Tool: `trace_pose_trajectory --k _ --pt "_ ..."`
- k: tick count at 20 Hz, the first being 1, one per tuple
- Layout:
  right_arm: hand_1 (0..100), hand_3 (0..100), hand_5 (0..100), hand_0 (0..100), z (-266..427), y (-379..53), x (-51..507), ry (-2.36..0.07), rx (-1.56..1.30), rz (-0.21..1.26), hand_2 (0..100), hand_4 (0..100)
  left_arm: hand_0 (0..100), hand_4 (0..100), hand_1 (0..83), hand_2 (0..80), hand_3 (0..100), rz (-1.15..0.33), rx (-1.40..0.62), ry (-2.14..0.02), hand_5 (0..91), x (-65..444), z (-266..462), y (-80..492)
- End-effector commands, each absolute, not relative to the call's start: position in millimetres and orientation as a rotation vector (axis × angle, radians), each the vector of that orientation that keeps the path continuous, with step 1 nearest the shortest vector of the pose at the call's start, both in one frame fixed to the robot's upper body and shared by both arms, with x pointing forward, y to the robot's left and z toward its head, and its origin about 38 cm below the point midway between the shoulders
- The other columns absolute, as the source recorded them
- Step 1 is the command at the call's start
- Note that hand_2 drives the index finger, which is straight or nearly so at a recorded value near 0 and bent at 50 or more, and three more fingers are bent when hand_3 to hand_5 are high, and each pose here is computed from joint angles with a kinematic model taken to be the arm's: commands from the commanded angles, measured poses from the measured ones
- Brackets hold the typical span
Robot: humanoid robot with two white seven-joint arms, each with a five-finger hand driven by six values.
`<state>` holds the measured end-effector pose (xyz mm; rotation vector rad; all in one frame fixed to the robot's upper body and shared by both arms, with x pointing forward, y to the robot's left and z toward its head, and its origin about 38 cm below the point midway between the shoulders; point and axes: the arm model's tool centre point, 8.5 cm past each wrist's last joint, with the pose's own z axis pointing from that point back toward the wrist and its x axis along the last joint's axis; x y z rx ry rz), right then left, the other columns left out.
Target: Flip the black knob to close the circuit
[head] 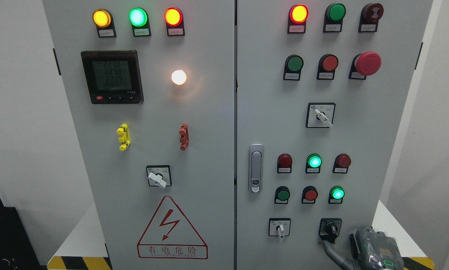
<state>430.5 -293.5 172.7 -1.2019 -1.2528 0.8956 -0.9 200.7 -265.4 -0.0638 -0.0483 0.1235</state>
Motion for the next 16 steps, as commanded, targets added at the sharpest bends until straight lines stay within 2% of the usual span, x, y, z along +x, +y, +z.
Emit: trace_pose_trajectory --k 1,16 --pt "1 100 91 0 171.7 -316.0 428.9 -1.222 -1.206 0.837 90 89 12 0 55.6 0.0 0 0.124 -0.063 -0.049 0.0 -1.0 -265.4 200.8" --pt "1 100 91 0 171.8 -320.9 430.1 -1.233 -1.182 0.803 90 89 12 0 55.6 0.0 0 0.120 -0.063 -0.049 0.0 -0.5 -265.4 200.8"
